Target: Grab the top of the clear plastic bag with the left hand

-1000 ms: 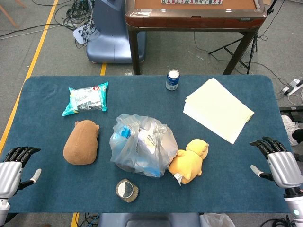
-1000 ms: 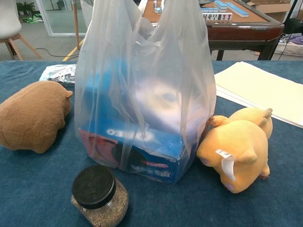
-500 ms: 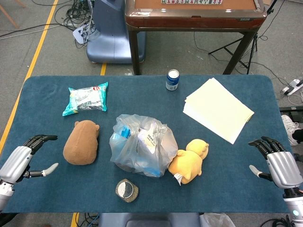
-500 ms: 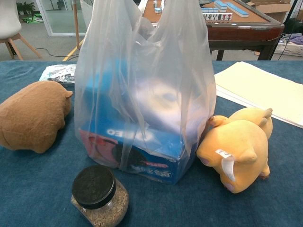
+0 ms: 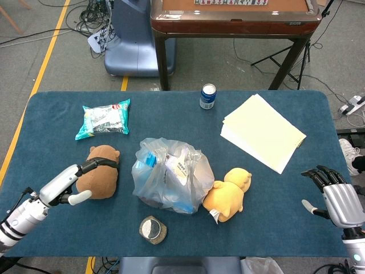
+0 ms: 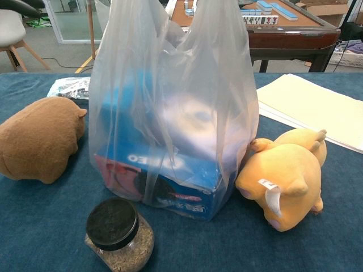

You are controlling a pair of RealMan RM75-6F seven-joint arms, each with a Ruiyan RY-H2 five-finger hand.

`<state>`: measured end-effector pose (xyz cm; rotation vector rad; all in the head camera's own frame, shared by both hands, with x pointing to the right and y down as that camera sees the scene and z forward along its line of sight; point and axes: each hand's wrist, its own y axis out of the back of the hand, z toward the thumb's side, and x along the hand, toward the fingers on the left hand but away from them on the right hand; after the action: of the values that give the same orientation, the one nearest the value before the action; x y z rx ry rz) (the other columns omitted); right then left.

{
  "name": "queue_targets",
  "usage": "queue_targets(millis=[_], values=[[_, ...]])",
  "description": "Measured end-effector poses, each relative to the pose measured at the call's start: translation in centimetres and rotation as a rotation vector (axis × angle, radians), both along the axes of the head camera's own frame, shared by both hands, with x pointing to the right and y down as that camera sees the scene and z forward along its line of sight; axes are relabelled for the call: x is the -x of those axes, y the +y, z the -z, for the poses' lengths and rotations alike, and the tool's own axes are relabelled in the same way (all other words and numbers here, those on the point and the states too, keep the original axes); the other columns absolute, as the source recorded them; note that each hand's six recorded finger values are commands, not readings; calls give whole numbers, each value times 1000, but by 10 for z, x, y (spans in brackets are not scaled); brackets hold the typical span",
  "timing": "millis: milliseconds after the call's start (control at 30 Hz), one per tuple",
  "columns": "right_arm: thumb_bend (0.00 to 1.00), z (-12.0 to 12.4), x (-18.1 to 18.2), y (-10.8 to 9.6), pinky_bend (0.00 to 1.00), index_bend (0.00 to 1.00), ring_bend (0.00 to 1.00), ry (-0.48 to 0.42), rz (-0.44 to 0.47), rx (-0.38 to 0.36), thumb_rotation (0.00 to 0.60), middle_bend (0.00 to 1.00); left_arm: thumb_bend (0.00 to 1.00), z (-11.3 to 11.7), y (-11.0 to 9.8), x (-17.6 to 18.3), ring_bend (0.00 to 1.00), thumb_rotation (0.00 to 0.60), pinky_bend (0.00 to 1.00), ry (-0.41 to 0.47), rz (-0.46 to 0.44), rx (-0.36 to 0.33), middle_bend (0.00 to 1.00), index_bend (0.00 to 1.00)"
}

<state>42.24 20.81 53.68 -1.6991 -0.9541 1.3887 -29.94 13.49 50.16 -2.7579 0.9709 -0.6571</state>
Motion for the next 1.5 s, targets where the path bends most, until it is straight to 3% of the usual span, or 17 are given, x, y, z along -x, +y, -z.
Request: queue_targets(millis=[300, 700, 1200, 1500], values=[[178, -1, -7, 3, 211, 274, 140, 5, -17, 2, 600, 268, 120, -4, -11, -51, 83, 114, 29, 77, -82, 54, 148, 165], [179, -1, -12, 5, 211, 274, 140, 9, -30, 6, 600, 268, 120, -9, -31, -87, 72, 114, 22, 113, -101, 74, 144, 167], [179, -1, -13, 5, 211, 274, 140, 7, -34, 3, 600, 268, 120, -4, -32, -127, 72, 116, 22, 253, -131, 220, 144, 176], [179, 1, -16, 7, 211, 274, 140, 9, -41, 1, 600, 268, 120, -18, -26, -151, 73, 117, 22, 245, -187, 275, 144, 181]])
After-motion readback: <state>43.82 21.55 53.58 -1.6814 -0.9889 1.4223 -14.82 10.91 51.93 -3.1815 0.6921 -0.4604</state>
